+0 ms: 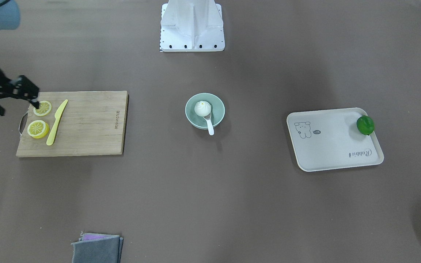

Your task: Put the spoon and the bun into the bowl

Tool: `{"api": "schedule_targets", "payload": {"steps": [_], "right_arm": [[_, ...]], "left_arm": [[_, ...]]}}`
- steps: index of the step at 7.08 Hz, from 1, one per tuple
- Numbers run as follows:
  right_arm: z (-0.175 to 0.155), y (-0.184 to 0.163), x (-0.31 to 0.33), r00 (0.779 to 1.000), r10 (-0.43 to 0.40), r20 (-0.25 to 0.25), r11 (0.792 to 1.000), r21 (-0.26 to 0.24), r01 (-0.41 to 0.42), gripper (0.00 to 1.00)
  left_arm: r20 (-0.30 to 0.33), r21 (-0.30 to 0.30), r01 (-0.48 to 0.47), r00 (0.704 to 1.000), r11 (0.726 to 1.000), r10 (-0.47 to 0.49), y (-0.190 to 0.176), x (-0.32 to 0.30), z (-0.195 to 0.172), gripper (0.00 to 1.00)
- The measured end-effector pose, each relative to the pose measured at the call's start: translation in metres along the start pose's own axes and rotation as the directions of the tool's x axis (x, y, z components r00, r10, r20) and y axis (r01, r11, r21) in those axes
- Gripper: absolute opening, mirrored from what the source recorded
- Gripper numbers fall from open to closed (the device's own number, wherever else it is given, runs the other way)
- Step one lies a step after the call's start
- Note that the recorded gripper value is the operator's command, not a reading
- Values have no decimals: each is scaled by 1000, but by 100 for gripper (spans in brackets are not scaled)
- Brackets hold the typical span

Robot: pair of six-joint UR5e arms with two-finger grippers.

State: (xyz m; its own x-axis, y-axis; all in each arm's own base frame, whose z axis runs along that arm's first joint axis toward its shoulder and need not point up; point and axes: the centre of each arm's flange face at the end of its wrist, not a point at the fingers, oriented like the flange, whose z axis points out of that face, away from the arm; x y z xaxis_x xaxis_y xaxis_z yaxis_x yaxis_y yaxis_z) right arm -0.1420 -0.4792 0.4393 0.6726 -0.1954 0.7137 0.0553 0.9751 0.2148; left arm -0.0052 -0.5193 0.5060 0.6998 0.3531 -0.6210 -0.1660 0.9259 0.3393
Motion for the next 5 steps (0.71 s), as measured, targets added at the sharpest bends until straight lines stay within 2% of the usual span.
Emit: {"api": "schedule_targets", "payload": {"steps": [2,3,5], "right_arm": [[-25,31,132,997,-71,-19,997,-1,71,100],[-35,44,179,996,-86,-24,996,1,86,100],[-53,54,220,996,-83,-21,996,-13,83,100]], "left_arm": [[12,-45,-6,1000,999,6,61,-51,-3,98],[15,-43,-2,1000,999,3,84,-65,2,98],[10,-70,35,999,997,-34,115,-86,22,98]]}}
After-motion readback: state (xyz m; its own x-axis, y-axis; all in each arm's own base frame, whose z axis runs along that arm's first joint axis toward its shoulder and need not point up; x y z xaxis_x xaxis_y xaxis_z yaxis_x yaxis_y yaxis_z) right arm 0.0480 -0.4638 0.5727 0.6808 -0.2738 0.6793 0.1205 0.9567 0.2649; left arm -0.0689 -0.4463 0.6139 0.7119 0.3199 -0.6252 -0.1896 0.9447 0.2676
